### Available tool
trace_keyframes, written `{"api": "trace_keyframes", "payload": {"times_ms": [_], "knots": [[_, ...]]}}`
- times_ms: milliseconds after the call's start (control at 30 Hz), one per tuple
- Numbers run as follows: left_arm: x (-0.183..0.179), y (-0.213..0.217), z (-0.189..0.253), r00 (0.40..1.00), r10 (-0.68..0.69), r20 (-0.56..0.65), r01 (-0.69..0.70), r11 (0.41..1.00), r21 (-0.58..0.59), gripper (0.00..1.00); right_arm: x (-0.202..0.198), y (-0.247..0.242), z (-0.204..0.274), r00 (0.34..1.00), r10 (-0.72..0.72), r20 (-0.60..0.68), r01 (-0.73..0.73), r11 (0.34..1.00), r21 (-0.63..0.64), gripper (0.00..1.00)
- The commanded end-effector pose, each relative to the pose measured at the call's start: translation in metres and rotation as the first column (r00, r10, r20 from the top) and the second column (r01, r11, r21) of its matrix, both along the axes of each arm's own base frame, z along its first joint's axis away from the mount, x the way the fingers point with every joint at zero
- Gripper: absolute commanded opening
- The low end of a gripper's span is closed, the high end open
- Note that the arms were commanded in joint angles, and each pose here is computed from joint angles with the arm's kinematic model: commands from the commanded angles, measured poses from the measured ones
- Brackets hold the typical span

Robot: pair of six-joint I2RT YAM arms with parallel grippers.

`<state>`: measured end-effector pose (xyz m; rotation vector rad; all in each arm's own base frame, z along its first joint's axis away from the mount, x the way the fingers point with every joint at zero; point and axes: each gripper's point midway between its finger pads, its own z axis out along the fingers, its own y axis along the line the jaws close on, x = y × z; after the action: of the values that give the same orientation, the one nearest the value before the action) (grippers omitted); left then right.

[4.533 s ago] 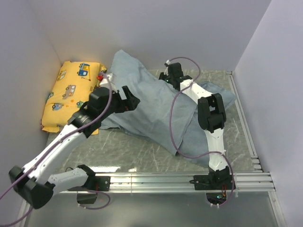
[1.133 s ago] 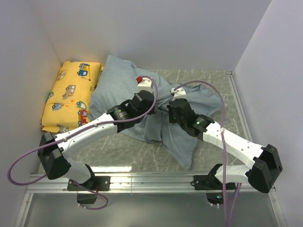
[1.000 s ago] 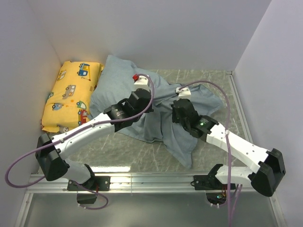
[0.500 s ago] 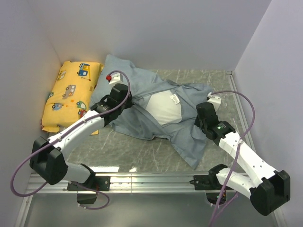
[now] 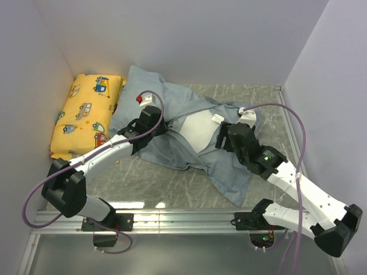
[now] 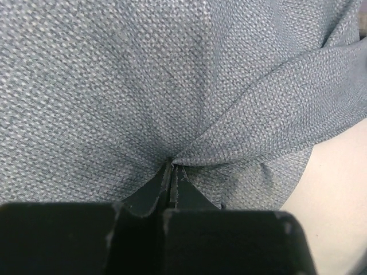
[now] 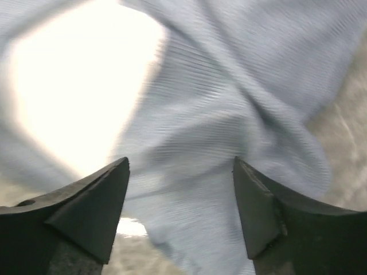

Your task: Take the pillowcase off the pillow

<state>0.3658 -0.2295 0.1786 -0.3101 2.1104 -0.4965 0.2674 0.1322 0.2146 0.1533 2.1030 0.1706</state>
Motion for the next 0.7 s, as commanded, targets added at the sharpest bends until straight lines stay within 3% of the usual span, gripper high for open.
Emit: {"api": "trace_keyframes", "payload": {"times_ms": [0, 167, 267, 333, 367, 400, 533, 667], "knots": [[-0.007, -0.017, -0.012, 0.998, -0.057, -0.038, 0.056, 0.998, -0.013, 0.00, 0.004, 0.013, 0.024, 0.999, -0.002, 0.047, 0.002, 1.000, 0.000, 0.82], [-0.001, -0.017, -0.010, 0.998, -0.040, -0.042, 0.040, 0.999, -0.004, 0.00, 0.017, 0.020, -0.015, 0.999, -0.013, -0.042, 0.009, 0.994, -0.107, 0.89], [0.007, -0.015, -0.001, 0.999, -0.021, -0.031, 0.021, 1.000, 0.003, 0.00, 0.024, 0.010, -0.040, 0.995, -0.042, -0.087, 0.031, 0.991, -0.129, 0.83], [0.013, -0.015, 0.010, 1.000, -0.013, -0.018, 0.013, 1.000, -0.004, 0.01, 0.023, 0.001, -0.059, 0.990, -0.054, -0.132, 0.037, 0.991, -0.128, 0.60], [0.017, -0.008, 0.010, 1.000, 0.005, -0.021, -0.004, 1.000, 0.003, 0.01, 0.022, -0.006, -0.063, 0.987, -0.072, -0.142, 0.054, 0.991, -0.126, 0.45], [0.021, -0.004, 0.013, 1.000, 0.019, -0.018, -0.019, 1.000, 0.002, 0.01, 0.019, -0.024, -0.066, 0.982, -0.120, -0.147, 0.105, 0.989, -0.107, 0.21], [0.046, 0.040, 0.023, 0.995, 0.099, -0.027, -0.100, 0.992, -0.076, 0.00, 0.005, -0.061, -0.062, 0.971, -0.219, -0.092, 0.219, 0.976, -0.012, 0.15], [0.063, 0.063, 0.028, 0.988, 0.148, -0.029, -0.151, 0.983, -0.108, 0.01, -0.005, -0.067, -0.080, 0.966, -0.240, -0.093, 0.252, 0.955, 0.156, 0.10]]}}
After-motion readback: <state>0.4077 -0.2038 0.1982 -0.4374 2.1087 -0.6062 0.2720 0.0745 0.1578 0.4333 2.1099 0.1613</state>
